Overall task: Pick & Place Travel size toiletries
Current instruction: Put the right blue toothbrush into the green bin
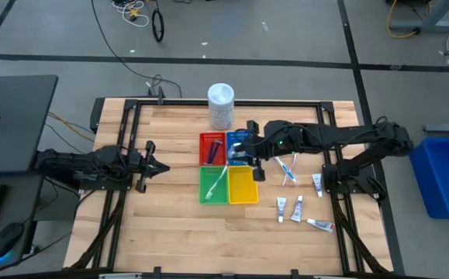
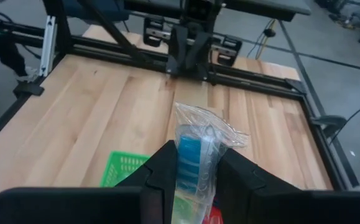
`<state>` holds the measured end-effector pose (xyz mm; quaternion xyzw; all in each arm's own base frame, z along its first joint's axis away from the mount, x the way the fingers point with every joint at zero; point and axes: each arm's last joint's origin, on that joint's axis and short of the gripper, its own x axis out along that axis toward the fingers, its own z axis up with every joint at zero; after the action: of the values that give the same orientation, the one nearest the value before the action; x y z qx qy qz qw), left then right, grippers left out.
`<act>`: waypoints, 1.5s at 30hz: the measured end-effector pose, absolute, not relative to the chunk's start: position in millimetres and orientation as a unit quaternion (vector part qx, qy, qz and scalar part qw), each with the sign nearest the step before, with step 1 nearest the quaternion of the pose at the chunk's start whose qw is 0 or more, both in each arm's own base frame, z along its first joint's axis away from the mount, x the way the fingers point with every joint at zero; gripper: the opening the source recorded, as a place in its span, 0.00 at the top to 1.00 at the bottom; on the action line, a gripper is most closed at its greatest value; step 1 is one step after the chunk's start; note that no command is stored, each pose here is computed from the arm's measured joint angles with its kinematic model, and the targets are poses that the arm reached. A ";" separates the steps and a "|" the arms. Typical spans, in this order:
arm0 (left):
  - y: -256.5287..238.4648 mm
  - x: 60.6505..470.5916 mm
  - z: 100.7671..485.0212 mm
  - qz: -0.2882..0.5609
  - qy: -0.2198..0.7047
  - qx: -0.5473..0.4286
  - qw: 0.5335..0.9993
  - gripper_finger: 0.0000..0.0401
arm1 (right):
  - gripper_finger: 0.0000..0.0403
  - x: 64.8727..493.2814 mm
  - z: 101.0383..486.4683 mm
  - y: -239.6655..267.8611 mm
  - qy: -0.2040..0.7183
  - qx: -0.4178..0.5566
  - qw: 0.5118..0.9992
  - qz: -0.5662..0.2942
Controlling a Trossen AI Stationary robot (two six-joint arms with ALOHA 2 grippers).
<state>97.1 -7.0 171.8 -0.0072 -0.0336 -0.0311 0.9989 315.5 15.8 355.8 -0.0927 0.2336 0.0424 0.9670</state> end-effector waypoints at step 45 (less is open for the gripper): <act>-7.0 97.1 171.7 -0.031 -0.034 -0.007 0.999 0.93 | 0.77 367.9 279.7 76.2 0.277 -0.468 0.808 0.225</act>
<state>97.1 -7.0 171.7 -0.0072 -0.0336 -0.0309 0.9989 367.9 76.2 279.7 -0.4679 0.2772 0.2251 0.8084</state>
